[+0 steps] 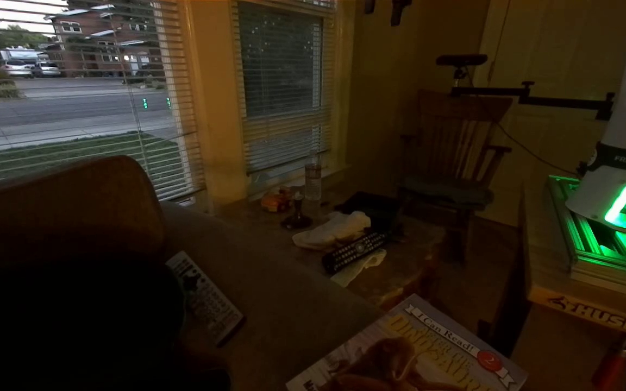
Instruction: Put one battery into the black object
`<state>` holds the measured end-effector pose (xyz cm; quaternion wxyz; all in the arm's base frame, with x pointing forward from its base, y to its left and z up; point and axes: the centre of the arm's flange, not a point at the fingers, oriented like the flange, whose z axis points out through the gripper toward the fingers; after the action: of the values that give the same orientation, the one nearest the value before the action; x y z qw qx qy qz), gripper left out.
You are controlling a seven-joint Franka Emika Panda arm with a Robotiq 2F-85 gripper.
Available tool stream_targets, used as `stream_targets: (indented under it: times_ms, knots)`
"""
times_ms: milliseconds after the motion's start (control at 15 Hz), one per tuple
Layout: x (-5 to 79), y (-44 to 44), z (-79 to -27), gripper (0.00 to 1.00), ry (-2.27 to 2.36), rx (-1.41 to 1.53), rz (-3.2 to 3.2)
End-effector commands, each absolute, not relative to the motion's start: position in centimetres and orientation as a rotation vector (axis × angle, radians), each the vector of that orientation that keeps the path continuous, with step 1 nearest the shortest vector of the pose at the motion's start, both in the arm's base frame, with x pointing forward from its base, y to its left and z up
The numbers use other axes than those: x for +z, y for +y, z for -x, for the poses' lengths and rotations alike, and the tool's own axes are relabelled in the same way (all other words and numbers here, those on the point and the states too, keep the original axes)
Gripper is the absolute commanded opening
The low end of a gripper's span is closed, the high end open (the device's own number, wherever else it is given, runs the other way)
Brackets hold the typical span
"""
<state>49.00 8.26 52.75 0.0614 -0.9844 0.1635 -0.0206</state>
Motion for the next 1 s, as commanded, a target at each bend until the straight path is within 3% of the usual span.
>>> stream_targets:
  times_ms: [0, 467, 933]
  knots:
    - [45.8, 5.2, -53.0, 1.0, 0.704, -0.216, 3.06]
    - [34.2, -0.4, -56.4, 1.0, 0.945, -0.354, 3.14]
    - [24.6, -2.5, -59.0, 1.0, 0.725, -0.419, 3.132]
